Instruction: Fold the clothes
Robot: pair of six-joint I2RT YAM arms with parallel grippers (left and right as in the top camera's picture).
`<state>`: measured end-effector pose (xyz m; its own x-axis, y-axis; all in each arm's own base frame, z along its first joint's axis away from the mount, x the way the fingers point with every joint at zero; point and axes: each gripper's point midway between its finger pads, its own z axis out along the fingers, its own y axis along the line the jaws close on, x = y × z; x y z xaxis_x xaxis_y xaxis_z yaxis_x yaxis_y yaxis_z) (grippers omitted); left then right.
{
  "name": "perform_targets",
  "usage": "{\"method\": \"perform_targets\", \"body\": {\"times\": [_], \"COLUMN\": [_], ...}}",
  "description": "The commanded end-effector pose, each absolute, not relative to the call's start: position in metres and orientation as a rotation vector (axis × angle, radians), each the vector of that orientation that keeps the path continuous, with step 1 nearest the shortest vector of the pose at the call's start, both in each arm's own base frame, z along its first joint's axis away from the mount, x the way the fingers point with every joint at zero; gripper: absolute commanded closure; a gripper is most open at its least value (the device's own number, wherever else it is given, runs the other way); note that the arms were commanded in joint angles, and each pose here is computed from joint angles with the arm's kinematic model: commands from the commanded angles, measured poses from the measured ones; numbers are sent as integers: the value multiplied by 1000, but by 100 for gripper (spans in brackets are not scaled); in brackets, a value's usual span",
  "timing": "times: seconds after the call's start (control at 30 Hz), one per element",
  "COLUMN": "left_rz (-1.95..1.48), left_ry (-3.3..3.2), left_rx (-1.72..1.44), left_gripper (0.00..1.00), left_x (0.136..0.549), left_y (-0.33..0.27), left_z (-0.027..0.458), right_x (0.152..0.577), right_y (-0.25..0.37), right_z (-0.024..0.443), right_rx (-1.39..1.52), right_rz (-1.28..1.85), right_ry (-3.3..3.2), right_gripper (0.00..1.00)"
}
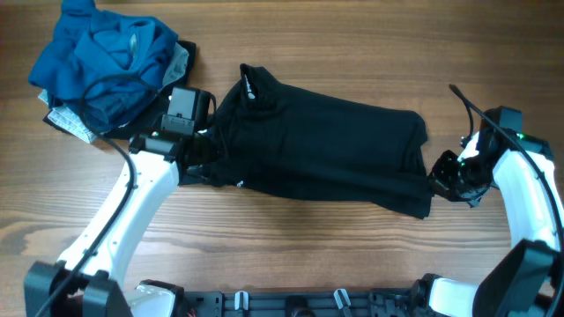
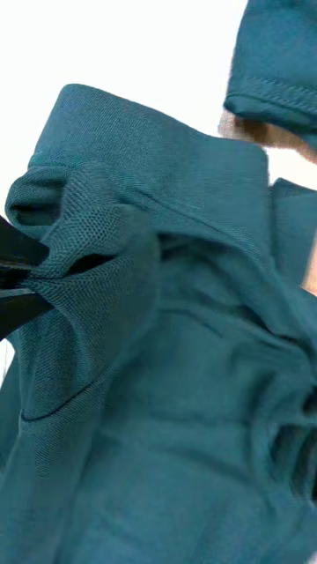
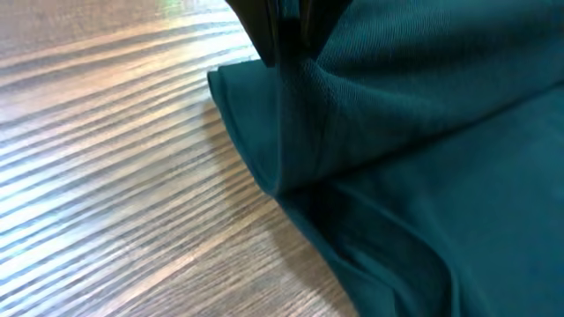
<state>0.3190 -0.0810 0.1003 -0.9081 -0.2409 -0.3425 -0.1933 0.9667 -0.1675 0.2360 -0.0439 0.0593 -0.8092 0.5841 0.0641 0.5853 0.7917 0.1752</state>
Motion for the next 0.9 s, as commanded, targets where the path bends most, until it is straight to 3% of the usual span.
{"method": "perform_targets", "body": {"times": [0.0, 0.13, 0.2, 0.23, 0.37, 0.5, 0.53, 0.57, 0.6, 0.63, 0.7, 0.77, 0.87], "left_rz": [-147, -144, -151, -153, -160, -175, -185, -203, -225, -255, -257, -253, -256], "left_ry": [2783, 2791, 2776, 2771, 2756, 2692, 2663, 2617, 2582, 2521, 2456, 2469, 2539], "left_rx": [-308, -309, -307, -307, -305, -227, -185, -123, -84, -24, 29, 41, 155], "left_gripper": [96, 94, 77, 74, 72, 42, 37, 33, 29, 25, 20, 20, 20], "left_x": [326, 333, 336, 337, 341, 358, 366, 378, 385, 397, 414, 428, 453], "left_y": [-79, -80, -81, -81, -82, -86, -90, -94, -99, -106, -111, -114, -128], "left_z": [86, 76, 77, 78, 79, 109, 127, 153, 168, 190, 205, 189, 128], "right_x": [238, 245, 248, 249, 254, 271, 277, 286, 291, 301, 313, 321, 327], "right_y": [-44, -47, -47, -48, -49, -53, -55, -57, -56, -54, -51, -47, -36], "right_z": [43, 36, 36, 36, 36, 57, 68, 83, 91, 105, 117, 119, 120], "right_rx": [-981, -982, -984, -985, -989, -968, -952, -905, -866, -791, -708, -648, -560], "right_rz": [-309, -310, -311, -312, -314, -337, -337, -352, -370, -410, -427, -426, -431], "right_ry": [-2921, -2935, -2945, -2950, -2972, -3033, -3060, -3106, -3132, -3182, -3249, -3291, -3324], "right_gripper": [96, 93, 83, 83, 80, 71, 64, 43, 33, 26, 22, 23, 22]}}
